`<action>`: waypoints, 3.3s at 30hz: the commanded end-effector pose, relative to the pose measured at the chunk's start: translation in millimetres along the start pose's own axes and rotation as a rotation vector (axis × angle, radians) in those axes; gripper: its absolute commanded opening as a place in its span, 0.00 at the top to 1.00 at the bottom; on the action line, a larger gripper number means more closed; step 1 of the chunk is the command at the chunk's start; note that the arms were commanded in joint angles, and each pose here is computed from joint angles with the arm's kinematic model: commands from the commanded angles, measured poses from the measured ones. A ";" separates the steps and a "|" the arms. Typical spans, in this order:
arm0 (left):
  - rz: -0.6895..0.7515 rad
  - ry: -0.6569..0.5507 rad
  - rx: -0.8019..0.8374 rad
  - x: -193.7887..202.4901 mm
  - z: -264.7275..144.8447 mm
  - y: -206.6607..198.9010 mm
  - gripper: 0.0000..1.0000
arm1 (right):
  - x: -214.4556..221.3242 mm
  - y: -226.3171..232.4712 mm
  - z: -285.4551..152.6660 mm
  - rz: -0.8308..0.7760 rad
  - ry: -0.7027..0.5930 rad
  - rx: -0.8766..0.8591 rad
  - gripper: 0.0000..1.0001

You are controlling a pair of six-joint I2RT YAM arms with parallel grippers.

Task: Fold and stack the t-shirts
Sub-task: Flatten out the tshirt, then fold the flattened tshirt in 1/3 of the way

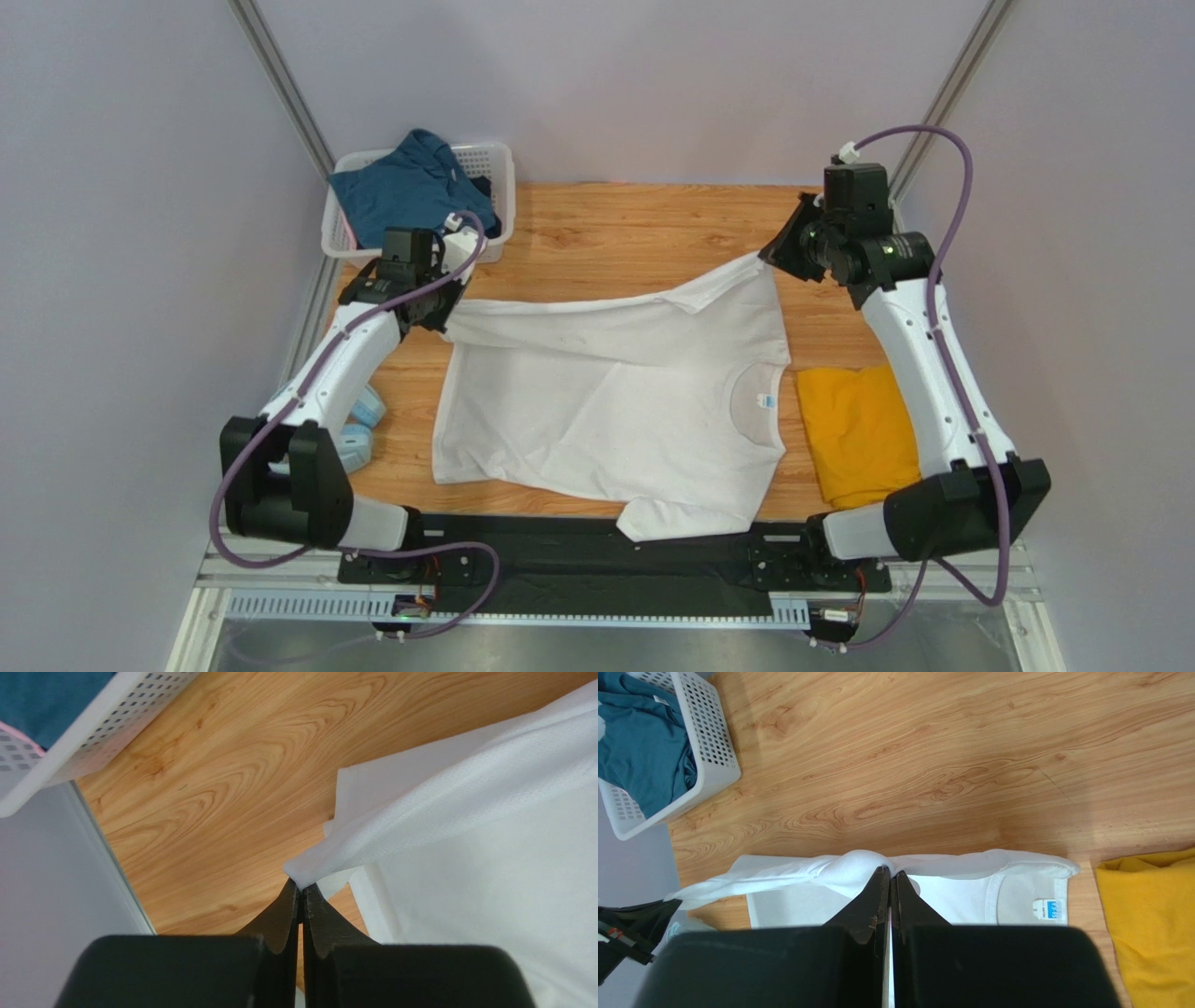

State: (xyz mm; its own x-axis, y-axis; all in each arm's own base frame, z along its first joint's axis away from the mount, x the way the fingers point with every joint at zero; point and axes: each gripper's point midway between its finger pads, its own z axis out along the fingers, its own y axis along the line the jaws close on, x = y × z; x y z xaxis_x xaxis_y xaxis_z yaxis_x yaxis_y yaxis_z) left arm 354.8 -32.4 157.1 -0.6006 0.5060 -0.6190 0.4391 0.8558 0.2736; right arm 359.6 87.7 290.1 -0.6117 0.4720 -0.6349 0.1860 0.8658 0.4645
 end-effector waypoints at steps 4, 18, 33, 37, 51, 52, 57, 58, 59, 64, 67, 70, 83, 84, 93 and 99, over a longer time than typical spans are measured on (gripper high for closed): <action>-0.004 -0.006 -0.029 -27.1 38.6 22.0 1.00 | -2.5 10.6 48.2 0.002 0.042 -0.056 1.00; 0.010 0.118 -0.071 -37.2 98.6 54.6 1.00 | -24.5 20.6 102.6 0.004 0.092 -0.059 1.00; 0.004 0.134 -0.055 -3.2 92.9 51.4 1.00 | 13.3 2.9 92.2 0.011 0.177 -0.044 1.00; 0.014 0.129 -0.028 12.4 87.3 38.8 1.00 | 52.0 -16.5 84.1 0.046 0.247 -0.015 1.00; 0.004 0.131 0.041 31.4 69.5 14.5 1.00 | 104.2 -44.3 52.2 0.041 0.302 0.037 1.00; 0.003 0.133 0.048 34.7 68.4 11.8 1.00 | 108.4 -45.7 50.7 0.041 0.307 0.041 1.00; -0.001 0.153 0.080 52.0 65.3 -1.0 1.00 | 140.7 -61.7 36.2 0.044 0.344 0.065 1.00; 0.000 0.155 0.093 57.2 64.0 -6.3 1.00 | 145.9 -63.3 33.2 0.043 0.348 0.065 1.00; -0.001 0.161 0.098 61.3 63.8 -8.8 1.00 | 147.2 -63.4 27.9 0.041 0.337 0.056 1.00; -0.006 0.228 0.175 91.4 60.2 -31.5 1.00 | 199.5 -82.1 17.4 0.067 0.466 0.073 0.90; 0.006 0.263 0.173 102.4 57.2 -33.3 0.94 | 218.4 -86.9 13.7 0.055 0.517 0.090 0.70; 0.018 0.233 0.139 89.0 45.3 -23.2 0.76 | 213.0 -82.3 8.0 0.046 0.514 0.083 0.55; -0.037 -0.018 0.215 -41.0 2.6 -24.3 0.22 | 113.3 -25.0 85.2 -0.019 0.388 0.077 0.56; -0.042 0.008 0.243 -36.1 18.5 -31.9 0.26 | 125.8 -33.5 104.6 -0.008 0.441 0.112 0.58; -0.079 0.141 0.318 -5.2 78.8 -52.0 0.38 | 155.7 -63.0 147.9 0.030 0.519 0.212 0.67; -0.057 0.224 0.311 21.6 98.2 -54.9 0.41 | 158.3 -78.1 166.8 0.046 0.537 0.261 0.72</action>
State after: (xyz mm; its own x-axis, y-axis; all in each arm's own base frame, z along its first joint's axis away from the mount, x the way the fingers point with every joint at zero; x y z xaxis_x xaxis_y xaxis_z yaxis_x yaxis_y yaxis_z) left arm 379.2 -81.4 63.0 -0.7476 0.4957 -0.4420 0.5643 0.8250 -0.0292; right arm 352.9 130.3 54.5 -0.9106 0.3866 -0.1465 0.3368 0.8992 0.2794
